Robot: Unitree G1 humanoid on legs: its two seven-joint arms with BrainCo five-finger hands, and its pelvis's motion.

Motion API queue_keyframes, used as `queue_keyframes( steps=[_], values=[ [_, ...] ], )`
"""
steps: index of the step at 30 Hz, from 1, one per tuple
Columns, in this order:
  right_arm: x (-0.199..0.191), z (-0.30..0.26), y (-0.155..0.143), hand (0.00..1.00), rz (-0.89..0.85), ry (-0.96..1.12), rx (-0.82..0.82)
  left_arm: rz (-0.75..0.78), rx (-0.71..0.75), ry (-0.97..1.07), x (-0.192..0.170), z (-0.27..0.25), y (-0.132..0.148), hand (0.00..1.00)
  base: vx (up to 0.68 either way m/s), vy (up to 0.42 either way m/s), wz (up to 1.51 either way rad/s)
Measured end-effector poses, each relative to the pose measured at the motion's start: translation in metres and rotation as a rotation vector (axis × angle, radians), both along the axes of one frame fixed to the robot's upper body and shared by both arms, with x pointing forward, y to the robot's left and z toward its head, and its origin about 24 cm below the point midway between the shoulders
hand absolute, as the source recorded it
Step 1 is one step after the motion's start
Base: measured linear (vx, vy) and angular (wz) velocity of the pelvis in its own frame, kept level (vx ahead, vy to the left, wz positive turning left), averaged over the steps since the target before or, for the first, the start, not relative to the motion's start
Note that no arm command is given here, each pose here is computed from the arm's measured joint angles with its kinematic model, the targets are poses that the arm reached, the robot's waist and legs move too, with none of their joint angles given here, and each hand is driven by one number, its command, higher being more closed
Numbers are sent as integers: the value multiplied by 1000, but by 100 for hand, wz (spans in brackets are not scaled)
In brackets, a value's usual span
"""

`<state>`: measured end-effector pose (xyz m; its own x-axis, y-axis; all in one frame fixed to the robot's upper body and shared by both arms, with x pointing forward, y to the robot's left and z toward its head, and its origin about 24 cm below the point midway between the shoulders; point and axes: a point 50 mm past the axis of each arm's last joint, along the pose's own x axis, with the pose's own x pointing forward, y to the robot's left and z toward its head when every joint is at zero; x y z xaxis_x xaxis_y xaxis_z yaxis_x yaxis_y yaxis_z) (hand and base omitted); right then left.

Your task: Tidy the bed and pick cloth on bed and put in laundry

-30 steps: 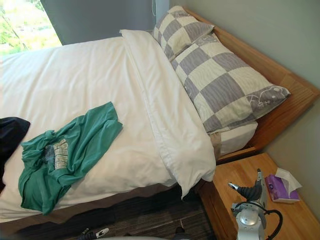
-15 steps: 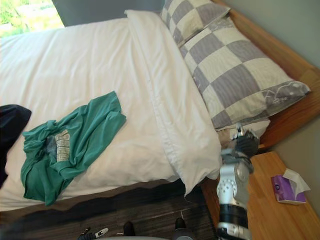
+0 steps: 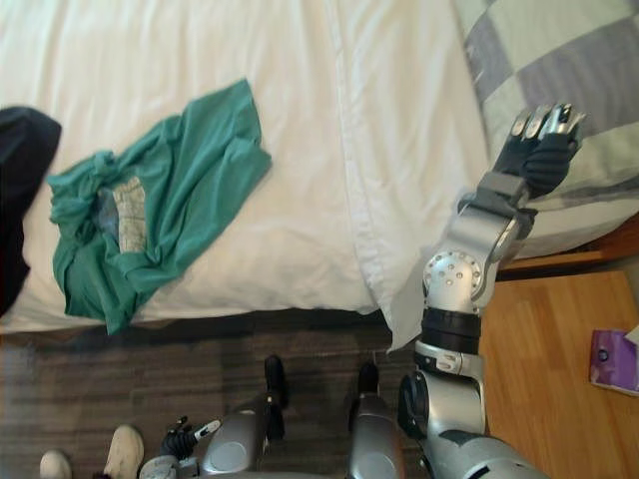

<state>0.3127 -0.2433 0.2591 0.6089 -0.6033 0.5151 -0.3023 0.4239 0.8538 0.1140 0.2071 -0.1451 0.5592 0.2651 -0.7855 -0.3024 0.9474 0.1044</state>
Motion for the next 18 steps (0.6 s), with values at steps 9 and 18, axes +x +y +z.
queue_keyframes(
  steps=[9, 18],
  values=[
    [17, 9, -25, 100, -20, 38, 95, 11, -19, -172, 48, 20, 0, 0, -52, 12, 23],
    [38, 5, -28, 100, 7, 64, -2, 47, -39, -205, 50, 22, 0, 0, 6, 4, 3]
  ],
)
